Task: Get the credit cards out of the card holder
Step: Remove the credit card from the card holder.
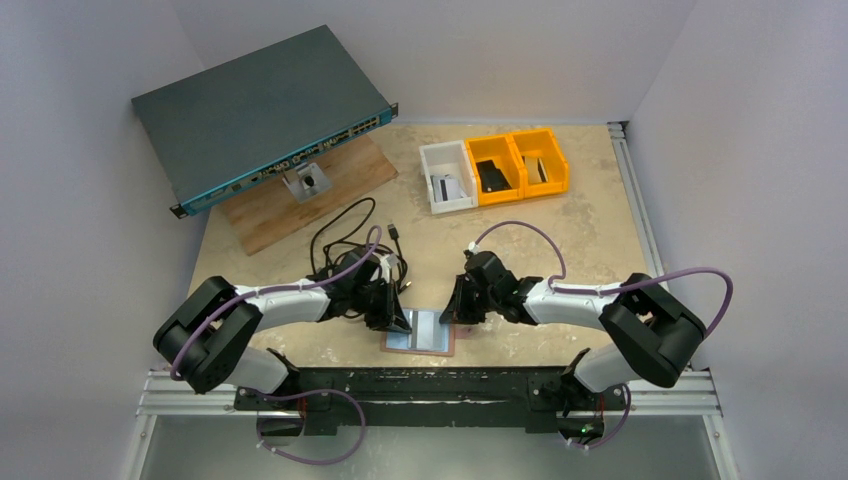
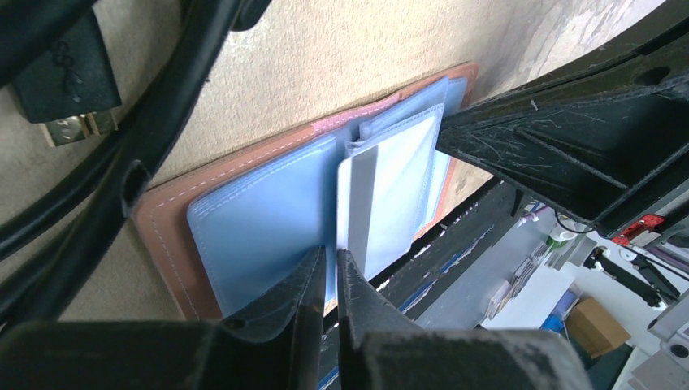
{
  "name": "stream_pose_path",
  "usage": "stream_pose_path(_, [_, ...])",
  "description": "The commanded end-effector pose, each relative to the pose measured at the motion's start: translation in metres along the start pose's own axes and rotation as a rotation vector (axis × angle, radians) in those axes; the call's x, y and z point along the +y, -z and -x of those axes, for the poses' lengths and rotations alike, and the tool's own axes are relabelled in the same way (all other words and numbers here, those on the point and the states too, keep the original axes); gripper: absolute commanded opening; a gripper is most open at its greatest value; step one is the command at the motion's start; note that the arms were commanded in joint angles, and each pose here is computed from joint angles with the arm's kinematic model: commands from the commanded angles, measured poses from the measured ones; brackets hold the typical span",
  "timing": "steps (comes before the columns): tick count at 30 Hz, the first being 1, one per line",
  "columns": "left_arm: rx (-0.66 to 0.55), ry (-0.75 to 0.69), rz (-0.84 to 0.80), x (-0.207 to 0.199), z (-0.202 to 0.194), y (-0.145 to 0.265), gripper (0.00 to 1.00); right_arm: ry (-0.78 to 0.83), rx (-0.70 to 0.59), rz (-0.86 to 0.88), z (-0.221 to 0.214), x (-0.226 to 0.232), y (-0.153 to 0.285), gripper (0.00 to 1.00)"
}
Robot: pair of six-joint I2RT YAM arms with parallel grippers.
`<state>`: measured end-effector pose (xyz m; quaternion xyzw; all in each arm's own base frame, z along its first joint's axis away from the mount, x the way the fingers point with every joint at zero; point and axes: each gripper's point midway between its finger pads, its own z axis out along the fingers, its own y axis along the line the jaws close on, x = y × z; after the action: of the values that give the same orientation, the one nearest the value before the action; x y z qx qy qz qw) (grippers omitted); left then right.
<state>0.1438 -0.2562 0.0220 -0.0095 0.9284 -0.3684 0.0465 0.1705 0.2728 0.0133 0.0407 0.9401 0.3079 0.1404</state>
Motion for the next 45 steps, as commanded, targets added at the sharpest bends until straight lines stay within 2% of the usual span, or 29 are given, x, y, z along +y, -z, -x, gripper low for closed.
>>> stream_pose_path(1, [-0.009, -0.018, -0.008, 0.0, 0.004, 0.001, 0.13, 0.022, 0.049, -0.274, -0.024, -0.077, -0.002, 0.0])
stream_pose_path(13, [-0.007, 0.014, -0.067, -0.008, 0.008, -0.009, 0.16, 0.037, 0.043, -0.279, -0.021, -0.077, -0.005, 0.0])
stream_pose_path(23, [-0.004, 0.03, -0.09, -0.013, 0.011, -0.012, 0.06, 0.037, 0.04, -0.289, -0.021, -0.08, -0.005, 0.0])
stream_pose_path(33, [-0.004, 0.035, -0.11, -0.02, 0.016, -0.015, 0.1, 0.039, 0.039, -0.295, -0.021, -0.081, -0.005, 0.0])
stream_pose_path(37, [-0.01, 0.034, -0.115, -0.022, 0.017, -0.014, 0.0, 0.039, 0.037, -0.297, -0.021, -0.081, -0.005, 0.0])
stream_pose_path(45, [-0.017, 0.034, -0.083, -0.016, 0.014, -0.009, 0.0, 0.028, 0.055, -0.298, -0.026, -0.084, -0.005, 0.0])
